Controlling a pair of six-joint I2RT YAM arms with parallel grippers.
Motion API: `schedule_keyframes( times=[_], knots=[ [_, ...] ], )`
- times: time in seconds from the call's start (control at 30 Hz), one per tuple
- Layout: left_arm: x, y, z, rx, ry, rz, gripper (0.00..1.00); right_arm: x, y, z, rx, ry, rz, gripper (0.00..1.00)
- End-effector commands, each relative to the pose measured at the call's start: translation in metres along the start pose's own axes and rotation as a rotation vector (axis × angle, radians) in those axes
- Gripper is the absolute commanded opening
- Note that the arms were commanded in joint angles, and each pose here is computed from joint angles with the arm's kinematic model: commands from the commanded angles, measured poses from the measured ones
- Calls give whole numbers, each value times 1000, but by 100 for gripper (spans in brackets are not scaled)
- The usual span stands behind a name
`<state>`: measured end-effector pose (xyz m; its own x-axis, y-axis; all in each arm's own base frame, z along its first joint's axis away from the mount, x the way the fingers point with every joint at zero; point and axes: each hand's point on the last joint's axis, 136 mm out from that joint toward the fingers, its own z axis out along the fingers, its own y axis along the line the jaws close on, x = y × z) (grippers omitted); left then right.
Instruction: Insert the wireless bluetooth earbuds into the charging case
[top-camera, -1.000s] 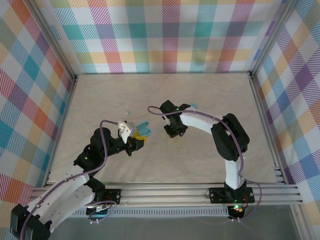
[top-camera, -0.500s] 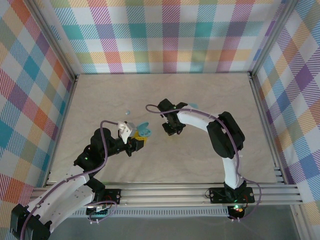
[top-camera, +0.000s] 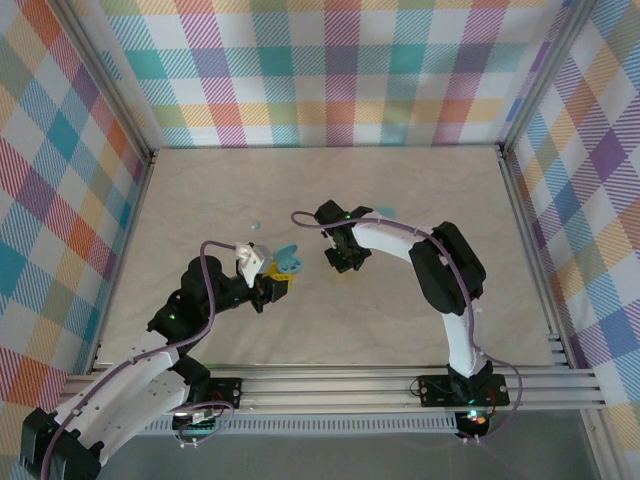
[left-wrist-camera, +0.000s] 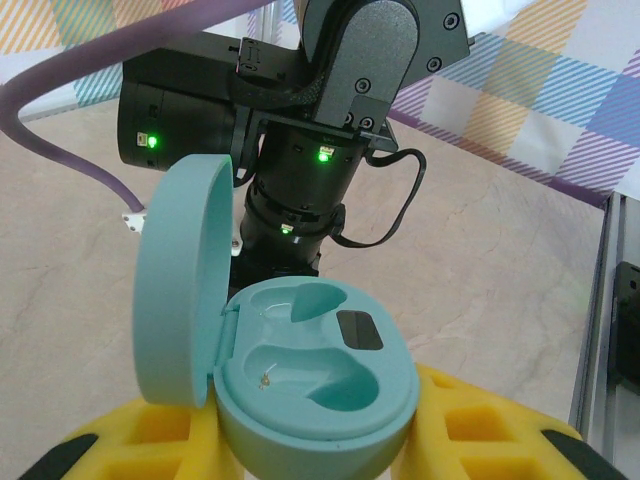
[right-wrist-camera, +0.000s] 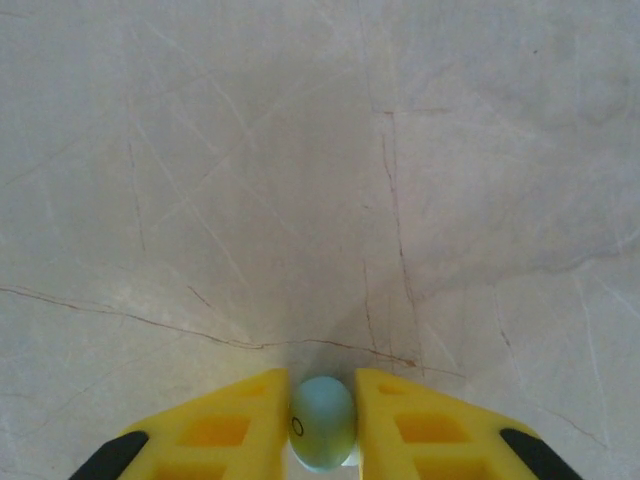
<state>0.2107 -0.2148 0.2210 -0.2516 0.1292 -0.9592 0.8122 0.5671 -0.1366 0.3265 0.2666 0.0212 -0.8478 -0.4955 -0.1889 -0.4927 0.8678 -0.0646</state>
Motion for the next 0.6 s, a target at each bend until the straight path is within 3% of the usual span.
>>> schedule_keyframes(
  times=[0.0, 0.13, 0.33, 0.57],
  knots=[
    [3, -1, -2, -2, 1, -3, 14, 4, -2, 0, 10, 28, 17, 21],
    [3, -1, -2, -3, -2, -3, 15, -2, -2, -17, -22, -16, 51, 19],
    [1, -4, 0, 20, -37, -1, 14, -9, -7, -67, -243, -129, 199, 17],
    [-12, -13, 0, 78, -99, 35, 14, 0, 18, -150, -520, -244, 115, 12]
  ],
)
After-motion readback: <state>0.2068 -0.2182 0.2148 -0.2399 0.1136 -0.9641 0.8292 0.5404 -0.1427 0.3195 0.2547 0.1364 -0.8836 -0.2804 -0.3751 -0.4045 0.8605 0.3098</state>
